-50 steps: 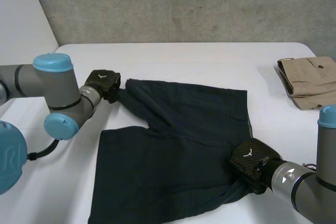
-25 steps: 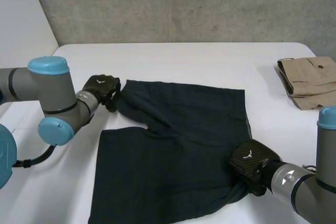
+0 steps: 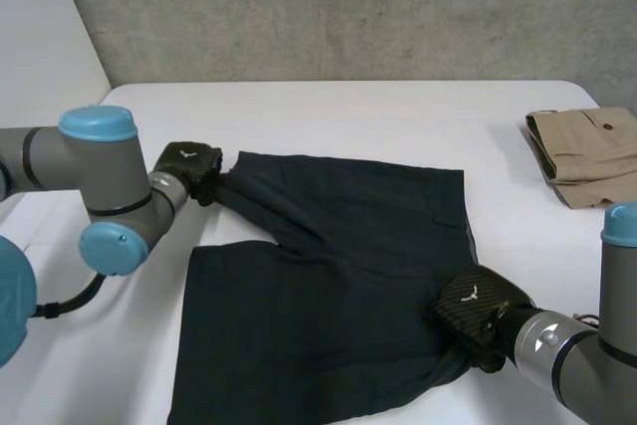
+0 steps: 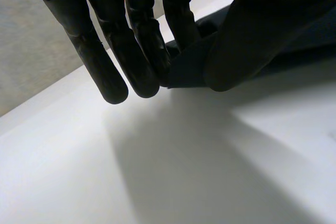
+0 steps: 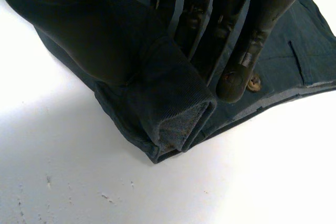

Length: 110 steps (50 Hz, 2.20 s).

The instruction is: Fold the laundry.

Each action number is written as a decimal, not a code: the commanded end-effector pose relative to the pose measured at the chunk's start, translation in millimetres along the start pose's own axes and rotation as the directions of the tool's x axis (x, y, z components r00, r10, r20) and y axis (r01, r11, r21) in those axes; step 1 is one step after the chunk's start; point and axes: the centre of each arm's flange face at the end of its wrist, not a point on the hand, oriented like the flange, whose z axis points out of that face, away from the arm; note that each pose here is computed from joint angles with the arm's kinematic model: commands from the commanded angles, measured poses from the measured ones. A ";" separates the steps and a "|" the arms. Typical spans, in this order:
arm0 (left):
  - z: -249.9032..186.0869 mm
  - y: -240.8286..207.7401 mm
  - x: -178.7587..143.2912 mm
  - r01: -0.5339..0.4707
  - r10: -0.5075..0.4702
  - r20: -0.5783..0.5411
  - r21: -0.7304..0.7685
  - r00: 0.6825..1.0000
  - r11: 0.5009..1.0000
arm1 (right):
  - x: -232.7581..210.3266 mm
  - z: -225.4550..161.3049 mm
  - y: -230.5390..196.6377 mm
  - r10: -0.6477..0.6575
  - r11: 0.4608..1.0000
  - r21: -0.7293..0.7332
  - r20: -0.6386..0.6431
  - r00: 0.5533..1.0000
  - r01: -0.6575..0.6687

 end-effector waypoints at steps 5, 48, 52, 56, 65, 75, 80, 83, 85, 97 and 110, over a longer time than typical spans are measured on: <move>-16.5 7.8 -5.1 -0.004 0.006 0.057 -0.024 0.998 1.000 | -1.2 -0.3 0.3 -0.001 1.000 -0.001 0.003 1.000 0.001; -28.1 9.5 4.2 -0.012 0.013 0.032 -0.037 0.999 0.999 | -1.9 -0.4 1.4 0.001 1.000 -0.005 0.006 1.000 -0.001; -35.2 2.1 -5.6 -0.006 0.008 0.077 -0.019 0.997 1.000 | -2.3 -0.6 1.9 0.002 1.000 -0.008 0.007 1.000 -0.002; -35.8 7.3 -10.3 -0.013 0.016 0.109 -0.029 0.994 0.999 | -2.7 -0.7 1.7 0.003 1.000 -0.007 0.008 1.000 -0.003; -42.0 19.1 -5.6 -0.013 0.020 0.104 -0.073 0.994 0.997 | -2.3 -0.9 1.1 0.010 1.000 -0.004 0.007 1.000 -0.010; -87.9 -18.4 -13.1 -0.001 0.000 0.130 0.009 0.992 1.000 | 3.6 2.3 -4.4 0.054 0.998 0.032 -0.021 0.998 -0.053; -126.3 -20.7 -6.2 -0.009 0.008 0.105 0.009 0.994 1.000 | 14.3 6.4 -13.6 0.127 0.989 0.088 -0.059 0.990 -0.121; -154.6 -19.1 5.0 -0.017 0.017 0.060 -0.002 0.998 1.000 | 20.9 8.4 -18.8 0.187 0.977 0.120 -0.073 0.980 -0.178; -178.8 -13.7 20.1 -0.032 0.032 -0.001 -0.031 0.999 0.999 | 23.9 9.5 -21.5 0.218 0.968 0.141 -0.075 0.973 -0.206; -261.8 9.9 59.7 0.008 -0.057 -0.191 -0.250 0.980 0.968 | 28.0 21.6 -26.1 0.303 0.937 0.198 -0.048 0.952 -0.288; -264.5 46.3 83.3 -0.051 -0.064 -0.267 -0.404 0.962 0.913 | 31.0 25.9 -25.0 0.309 0.934 0.212 -0.066 0.949 -0.289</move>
